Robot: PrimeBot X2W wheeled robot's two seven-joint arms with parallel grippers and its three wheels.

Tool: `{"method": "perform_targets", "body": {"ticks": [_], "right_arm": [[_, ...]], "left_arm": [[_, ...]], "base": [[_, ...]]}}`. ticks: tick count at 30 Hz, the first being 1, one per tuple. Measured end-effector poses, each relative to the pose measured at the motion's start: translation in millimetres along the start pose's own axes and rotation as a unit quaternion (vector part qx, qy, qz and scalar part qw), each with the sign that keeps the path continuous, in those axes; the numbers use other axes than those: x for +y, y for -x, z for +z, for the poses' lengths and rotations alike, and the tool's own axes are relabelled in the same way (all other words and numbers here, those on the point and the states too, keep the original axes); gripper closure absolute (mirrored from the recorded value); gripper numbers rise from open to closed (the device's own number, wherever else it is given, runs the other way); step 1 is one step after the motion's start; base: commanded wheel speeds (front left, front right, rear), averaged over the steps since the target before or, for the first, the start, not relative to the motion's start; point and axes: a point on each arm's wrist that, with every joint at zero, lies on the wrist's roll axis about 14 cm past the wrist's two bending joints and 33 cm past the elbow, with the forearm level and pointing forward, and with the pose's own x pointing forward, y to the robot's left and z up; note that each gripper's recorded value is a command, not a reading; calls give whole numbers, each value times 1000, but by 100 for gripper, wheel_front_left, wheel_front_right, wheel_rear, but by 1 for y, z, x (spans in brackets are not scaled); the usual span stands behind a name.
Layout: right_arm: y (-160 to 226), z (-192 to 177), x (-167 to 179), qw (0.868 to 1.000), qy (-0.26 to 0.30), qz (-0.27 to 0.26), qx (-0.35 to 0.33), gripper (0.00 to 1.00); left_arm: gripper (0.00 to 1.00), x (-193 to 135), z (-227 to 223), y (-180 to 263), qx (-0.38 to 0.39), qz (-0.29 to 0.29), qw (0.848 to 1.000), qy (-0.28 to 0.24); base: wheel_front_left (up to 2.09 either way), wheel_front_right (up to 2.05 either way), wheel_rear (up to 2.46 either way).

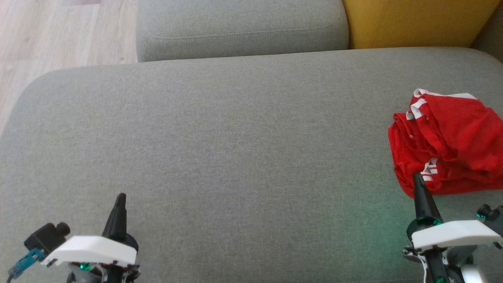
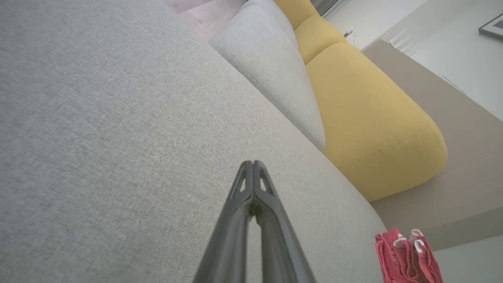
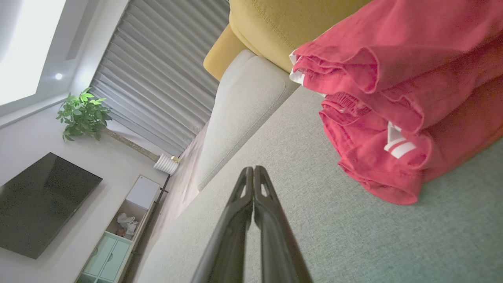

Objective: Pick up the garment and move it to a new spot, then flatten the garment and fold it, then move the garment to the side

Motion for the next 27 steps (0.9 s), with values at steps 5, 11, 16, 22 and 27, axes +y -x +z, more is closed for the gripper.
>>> {"method": "perform_targets", "body": {"ticks": [5,11,16,22,27], "right_arm": [[-1,1,-2,1000,-30,-3,-3,100],[-4,6,-1,998,-65,0,-11,100],[-3,8,-5,995,-95,-5,-16,100],[-5,11,-6,991,-129,-4,-22,100],[-6,13,-8,987,-159,-6,-27,100]], "left_arm": [[100,-1,2,-2,-2,-2,999,32],[100,-2,1,-3,3,-3,998,70],[100,-2,8,-7,-5,-6,995,100],[100,-3,6,-8,0,-8,991,136],[100,-3,11,-11,-4,-12,986,166]], "base": [[0,0,0],[0,0,0],[0,0,0],[0,0,0],[0,0,0]]}}
